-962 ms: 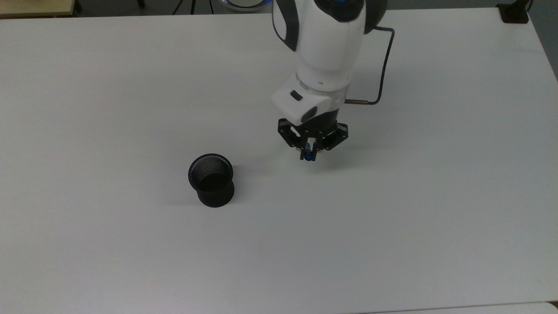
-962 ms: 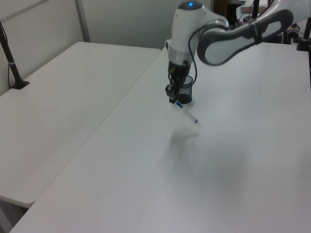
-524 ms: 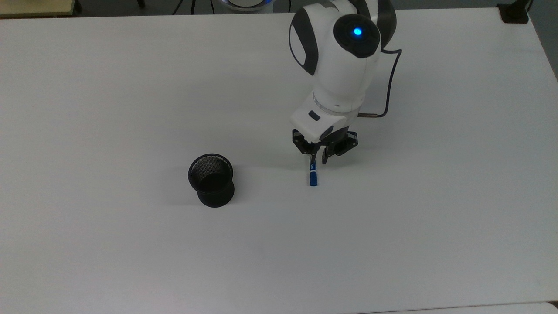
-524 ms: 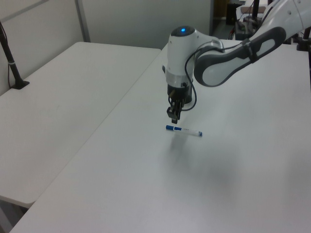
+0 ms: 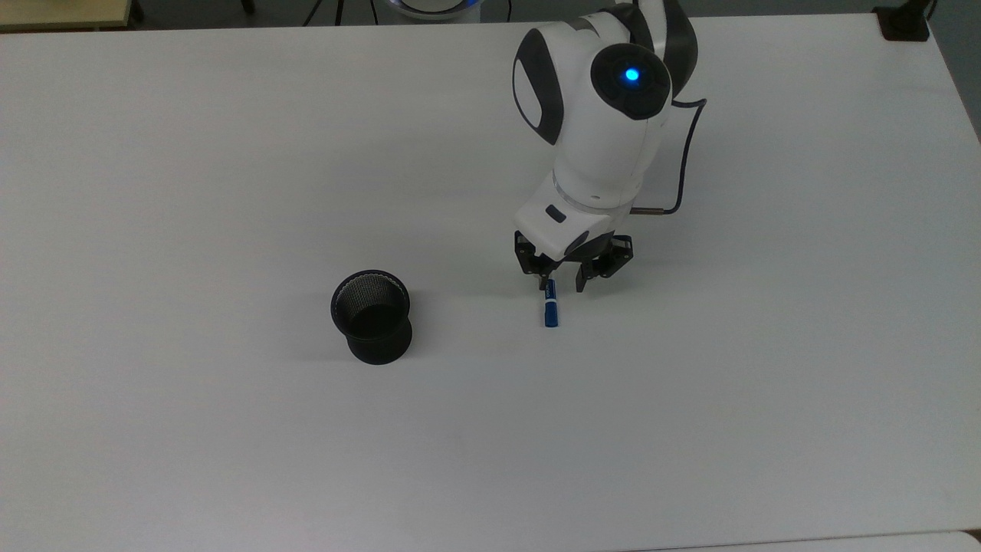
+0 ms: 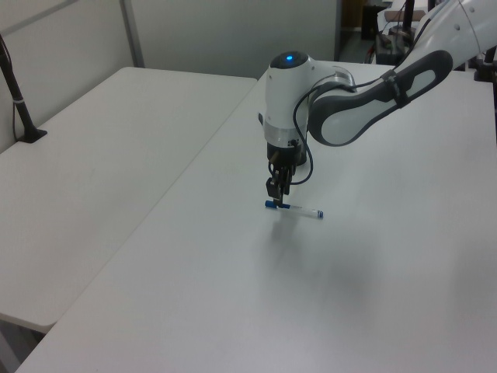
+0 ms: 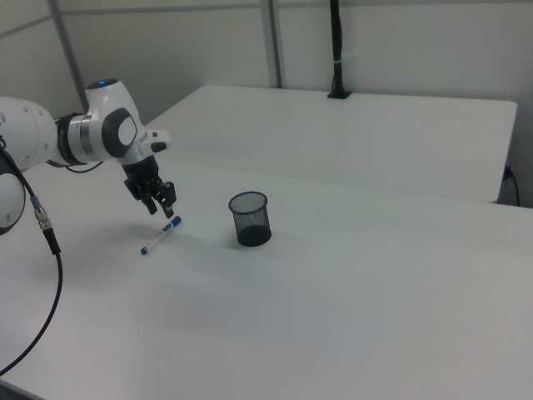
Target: Remove the marker
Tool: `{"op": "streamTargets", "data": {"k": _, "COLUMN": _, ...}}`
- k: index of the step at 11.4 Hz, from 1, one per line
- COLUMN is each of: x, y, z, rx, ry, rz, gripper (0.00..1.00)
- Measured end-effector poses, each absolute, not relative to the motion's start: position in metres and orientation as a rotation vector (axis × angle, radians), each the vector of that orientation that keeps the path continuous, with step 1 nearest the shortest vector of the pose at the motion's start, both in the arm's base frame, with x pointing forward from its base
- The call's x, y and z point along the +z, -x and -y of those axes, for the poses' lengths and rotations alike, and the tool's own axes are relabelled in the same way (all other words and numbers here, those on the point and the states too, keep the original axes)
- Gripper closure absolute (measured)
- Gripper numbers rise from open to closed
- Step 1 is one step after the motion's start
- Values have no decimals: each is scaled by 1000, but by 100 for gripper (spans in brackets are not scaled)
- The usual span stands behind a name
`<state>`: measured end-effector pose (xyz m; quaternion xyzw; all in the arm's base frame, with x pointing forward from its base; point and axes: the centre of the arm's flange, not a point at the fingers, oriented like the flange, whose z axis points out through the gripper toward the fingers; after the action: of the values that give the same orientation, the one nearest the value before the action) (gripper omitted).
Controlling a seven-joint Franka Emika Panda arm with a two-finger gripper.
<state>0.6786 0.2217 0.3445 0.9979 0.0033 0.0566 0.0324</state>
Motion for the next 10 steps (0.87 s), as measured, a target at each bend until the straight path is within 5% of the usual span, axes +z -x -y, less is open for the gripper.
{"op": "streamTargets", "data": {"k": 3, "x": 412, "y": -674, "z": -182, "rx": 127, "ry": -3037, "rz": 40, "gripper": 14}}
{"op": "streamTargets", "data": {"k": 7, "x": 536, "y": -630, "z": -86, "rx": 9, "ry": -3012, "rz": 39, "gripper": 0}}
{"op": "streamTargets", "data": {"k": 10, "x": 588, "y": -598, "z": -47, "rx": -31, "ry": -3056, "rz": 58, "gripper": 0}}
